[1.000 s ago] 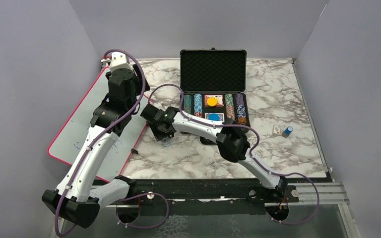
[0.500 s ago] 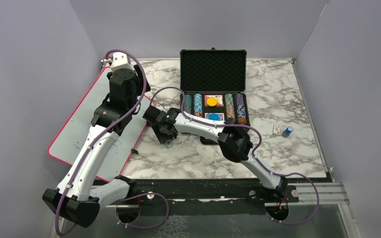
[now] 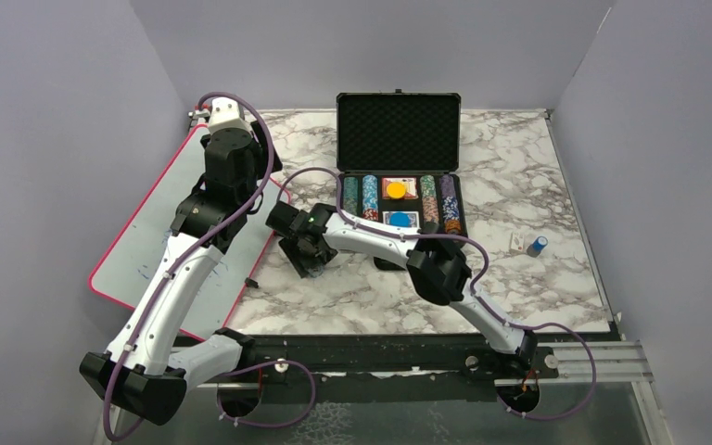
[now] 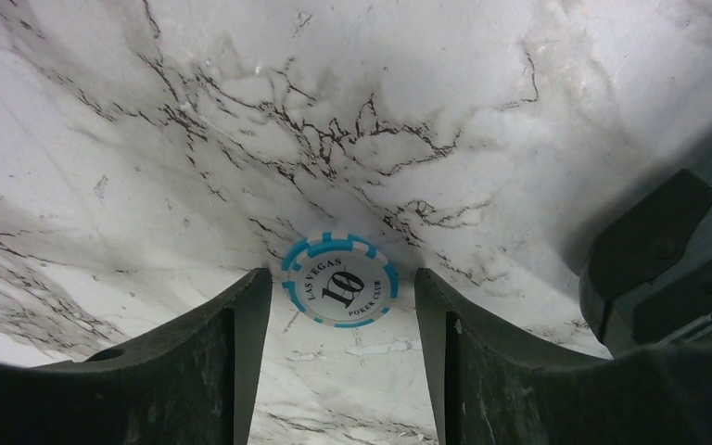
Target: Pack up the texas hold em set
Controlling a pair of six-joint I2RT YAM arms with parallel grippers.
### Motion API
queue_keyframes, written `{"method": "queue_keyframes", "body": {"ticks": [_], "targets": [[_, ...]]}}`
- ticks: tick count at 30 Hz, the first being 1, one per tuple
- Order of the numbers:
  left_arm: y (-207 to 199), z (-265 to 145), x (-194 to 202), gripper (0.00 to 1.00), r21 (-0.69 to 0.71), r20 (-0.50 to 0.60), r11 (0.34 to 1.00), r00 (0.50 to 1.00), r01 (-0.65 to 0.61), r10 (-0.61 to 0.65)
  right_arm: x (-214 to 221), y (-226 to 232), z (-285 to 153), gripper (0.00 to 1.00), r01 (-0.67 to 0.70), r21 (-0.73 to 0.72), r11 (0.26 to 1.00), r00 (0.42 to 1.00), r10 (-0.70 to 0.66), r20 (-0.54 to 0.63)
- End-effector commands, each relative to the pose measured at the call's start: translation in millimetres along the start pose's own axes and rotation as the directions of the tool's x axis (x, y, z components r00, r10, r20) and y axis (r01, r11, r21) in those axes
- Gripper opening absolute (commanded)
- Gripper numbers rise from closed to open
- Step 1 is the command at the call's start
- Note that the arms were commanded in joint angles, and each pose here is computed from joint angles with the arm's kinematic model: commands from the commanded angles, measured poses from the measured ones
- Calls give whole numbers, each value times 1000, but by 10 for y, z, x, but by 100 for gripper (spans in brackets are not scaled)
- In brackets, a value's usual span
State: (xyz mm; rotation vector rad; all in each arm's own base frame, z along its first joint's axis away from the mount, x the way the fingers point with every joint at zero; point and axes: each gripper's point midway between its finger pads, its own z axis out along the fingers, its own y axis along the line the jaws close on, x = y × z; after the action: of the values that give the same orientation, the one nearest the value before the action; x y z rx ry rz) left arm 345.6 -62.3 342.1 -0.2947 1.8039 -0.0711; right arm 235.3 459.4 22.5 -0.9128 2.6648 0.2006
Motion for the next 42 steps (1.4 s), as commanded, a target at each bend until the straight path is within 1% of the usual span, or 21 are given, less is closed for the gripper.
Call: {"method": "queue_keyframes", "body": {"ticks": [1,2,7,8,10,16,22,23,24,26,28,30,35,40,42], "targets": [[-17,9,-36,66,13,11,1000,1000,12,-12,307,-74,200,58,49,57,997,994,-43,-102],[-19,7,-34,66,13,10,1000,1000,10,-11,319,-73,227,56,44,60,997,994,-37,-106],[-14,1,-48,66,14,12,1000,1000,11,-11,344,-114,305,39,12,101,995,993,0,-116],[-17,1,-47,66,15,11,1000,1000,11,-11,337,-121,309,38,7,110,994,993,6,-115],[-18,1,-41,66,16,10,1000,1000,10,-11,310,-127,313,37,2,120,993,994,11,-109],[-8,-1,-43,66,13,10,1000,1000,12,-12,306,-107,326,46,7,115,993,993,7,-121],[-20,7,-35,66,18,5,1000,1000,13,-13,306,-100,336,48,-11,119,993,992,25,-122],[-24,6,-36,66,20,4,1000,1000,13,-13,307,-106,335,48,-14,122,992,992,30,-123],[-31,10,-33,66,23,2,1000,1000,12,-13,300,-110,333,46,-19,124,992,992,34,-120],[-34,10,-28,66,24,0,1000,1000,14,-14,288,-122,324,37,-32,130,991,993,47,-112],[-34,10,-10,66,27,-5,1000,1000,16,-16,243,-144,287,29,-56,136,989,993,69,-91],[-26,-8,4,66,29,-8,999,1000,18,-18,163,-165,197,26,-83,140,987,995,91,-48],[-16,-68,75,68,49,-18,999,1000,18,-17,-86,-221,-197,25,-152,132,979,985,140,99],[-23,-136,182,71,83,-40,996,999,20,-17,-151,-278,-585,25,-219,96,971,963,199,182],[-25,-162,236,72,96,-52,995,999,21,-16,-125,-298,-707,25,-242,82,967,955,222,197]]}}
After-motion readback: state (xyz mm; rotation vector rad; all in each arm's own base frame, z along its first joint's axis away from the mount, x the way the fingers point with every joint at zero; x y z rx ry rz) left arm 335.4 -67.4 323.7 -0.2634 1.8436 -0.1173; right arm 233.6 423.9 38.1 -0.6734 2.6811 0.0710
